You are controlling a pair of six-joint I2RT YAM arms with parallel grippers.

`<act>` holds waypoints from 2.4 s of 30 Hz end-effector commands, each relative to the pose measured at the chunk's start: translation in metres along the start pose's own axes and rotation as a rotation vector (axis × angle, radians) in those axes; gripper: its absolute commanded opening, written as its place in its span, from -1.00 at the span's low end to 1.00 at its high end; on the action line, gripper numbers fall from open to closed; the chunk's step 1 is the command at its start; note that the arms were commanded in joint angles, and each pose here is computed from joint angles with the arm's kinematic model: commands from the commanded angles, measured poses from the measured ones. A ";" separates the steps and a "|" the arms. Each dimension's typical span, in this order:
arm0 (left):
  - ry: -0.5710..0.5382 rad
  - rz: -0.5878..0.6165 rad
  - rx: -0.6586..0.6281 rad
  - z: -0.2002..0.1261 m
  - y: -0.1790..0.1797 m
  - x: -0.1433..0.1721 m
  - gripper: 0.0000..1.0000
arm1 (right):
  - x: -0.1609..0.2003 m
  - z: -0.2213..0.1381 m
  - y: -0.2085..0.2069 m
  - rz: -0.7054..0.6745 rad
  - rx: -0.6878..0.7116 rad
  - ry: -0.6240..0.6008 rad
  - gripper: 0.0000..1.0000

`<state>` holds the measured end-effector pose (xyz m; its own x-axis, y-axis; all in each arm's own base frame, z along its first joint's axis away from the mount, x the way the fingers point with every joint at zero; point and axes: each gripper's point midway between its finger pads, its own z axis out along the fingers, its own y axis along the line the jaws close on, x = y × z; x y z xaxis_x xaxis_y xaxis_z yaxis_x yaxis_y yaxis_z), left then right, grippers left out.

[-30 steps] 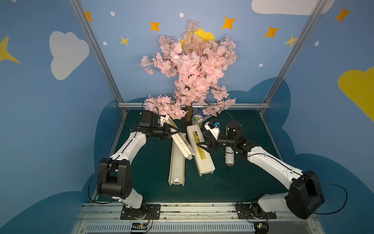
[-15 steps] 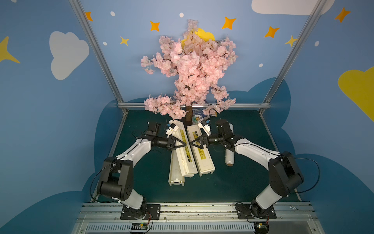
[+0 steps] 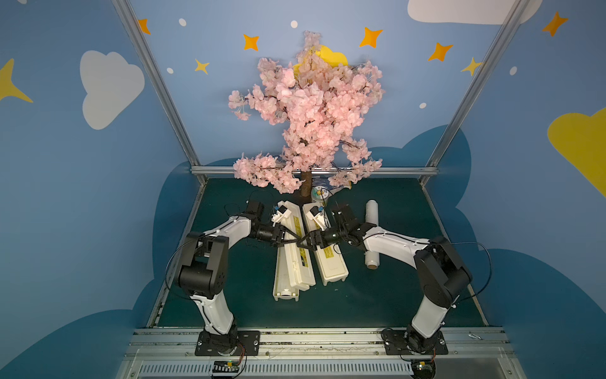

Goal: Put plastic wrap rolls into dispensers
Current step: Close the lid on the plastic wrap cutting box.

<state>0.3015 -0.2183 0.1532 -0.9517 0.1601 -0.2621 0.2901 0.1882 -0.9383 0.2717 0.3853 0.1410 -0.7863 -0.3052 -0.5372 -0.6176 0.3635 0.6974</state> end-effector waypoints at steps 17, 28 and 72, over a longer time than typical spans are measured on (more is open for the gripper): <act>0.015 -0.013 -0.273 -0.023 0.027 0.009 0.41 | 0.034 0.040 0.013 0.055 -0.075 0.094 0.69; 0.053 -0.063 -0.530 -0.042 0.054 0.023 0.74 | 0.032 0.022 0.001 0.040 0.060 0.036 0.68; 0.042 -0.116 -0.648 -0.048 0.061 0.026 -0.20 | 0.009 0.034 -0.001 0.081 0.037 0.023 0.51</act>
<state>0.2982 -0.1560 0.1019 -0.9845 0.1253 -0.1225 0.1748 0.7549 -0.6321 0.2645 0.4061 0.1212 -0.8306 -0.2872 -0.4772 -0.5569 0.4341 0.7081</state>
